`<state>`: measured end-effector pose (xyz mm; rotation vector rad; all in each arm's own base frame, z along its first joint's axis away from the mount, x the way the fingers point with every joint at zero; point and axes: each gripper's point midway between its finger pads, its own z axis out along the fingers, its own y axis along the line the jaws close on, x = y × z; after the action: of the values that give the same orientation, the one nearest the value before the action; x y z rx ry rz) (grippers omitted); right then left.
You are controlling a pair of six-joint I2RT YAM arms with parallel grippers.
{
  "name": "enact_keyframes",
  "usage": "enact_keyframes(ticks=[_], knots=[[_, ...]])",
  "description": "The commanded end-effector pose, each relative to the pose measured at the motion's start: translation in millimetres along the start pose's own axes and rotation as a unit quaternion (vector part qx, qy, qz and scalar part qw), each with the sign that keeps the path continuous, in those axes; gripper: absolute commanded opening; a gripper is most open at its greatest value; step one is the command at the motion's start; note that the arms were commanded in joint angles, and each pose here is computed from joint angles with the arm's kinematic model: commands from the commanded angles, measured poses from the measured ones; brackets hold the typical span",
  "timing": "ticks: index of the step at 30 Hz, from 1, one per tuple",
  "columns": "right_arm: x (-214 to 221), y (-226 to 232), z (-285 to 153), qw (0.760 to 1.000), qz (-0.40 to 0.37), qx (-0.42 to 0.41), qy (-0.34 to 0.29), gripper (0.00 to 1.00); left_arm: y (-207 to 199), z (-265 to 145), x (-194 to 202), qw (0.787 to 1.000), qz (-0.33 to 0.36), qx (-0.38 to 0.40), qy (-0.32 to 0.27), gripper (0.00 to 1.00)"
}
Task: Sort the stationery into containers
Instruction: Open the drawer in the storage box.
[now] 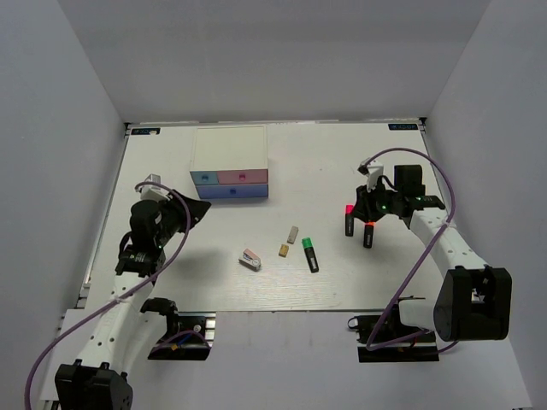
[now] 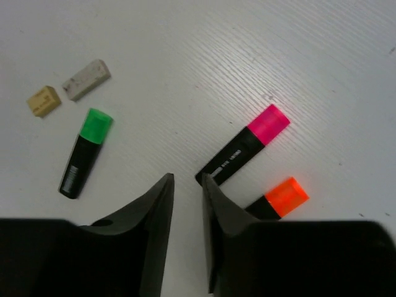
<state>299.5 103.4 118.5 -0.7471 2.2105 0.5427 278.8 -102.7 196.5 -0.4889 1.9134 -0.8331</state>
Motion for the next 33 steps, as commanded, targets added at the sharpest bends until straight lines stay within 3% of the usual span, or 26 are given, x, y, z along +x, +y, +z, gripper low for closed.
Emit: enact_keyframes(ticks=[1, 2, 4, 6, 8, 11, 16, 30, 33], knots=[[-17, 18, -4, 0.998, -0.007, -0.043, -0.043, 0.3, 4, 7, 10, 0.999, -0.044, 0.011, 0.006, 0.48], [-20, 19, -3, 0.998, -0.006, -0.046, -0.052, 0.38, 7, 10, 12, 0.998, -0.055, 0.01, 0.007, 0.59], [-18, 26, -1, 0.996, -0.002, -0.062, -0.06, 0.6, 6, 16, 13, 0.997, -0.071, 0.03, -0.004, 0.68], [-21, 29, 2, 0.994, -0.004, -0.074, -0.074, 0.61, 11, 24, 10, 0.996, -0.087, 0.025, -0.018, 0.68], [-24, 28, 4, 0.994, 0.0, -0.074, -0.086, 0.56, 15, 31, 4, 0.994, -0.102, 0.022, -0.036, 0.68], [-28, 31, 6, 0.991, -0.005, -0.083, -0.103, 0.39, 30, 42, 1, 0.991, -0.124, 0.0, -0.051, 0.63], [-31, 37, 7, 0.987, -0.006, -0.1, -0.125, 0.3, 38, 53, -20, 0.981, -0.163, 0.002, -0.105, 0.48], [-32, 46, 3, 0.979, -0.035, -0.107, -0.169, 0.32, 57, 86, -37, 0.974, -0.198, 0.01, -0.114, 0.56], [-33, 47, 3, 0.978, -0.043, -0.112, -0.173, 0.28, 54, 92, -38, 0.974, -0.194, 0.024, -0.112, 0.56]])
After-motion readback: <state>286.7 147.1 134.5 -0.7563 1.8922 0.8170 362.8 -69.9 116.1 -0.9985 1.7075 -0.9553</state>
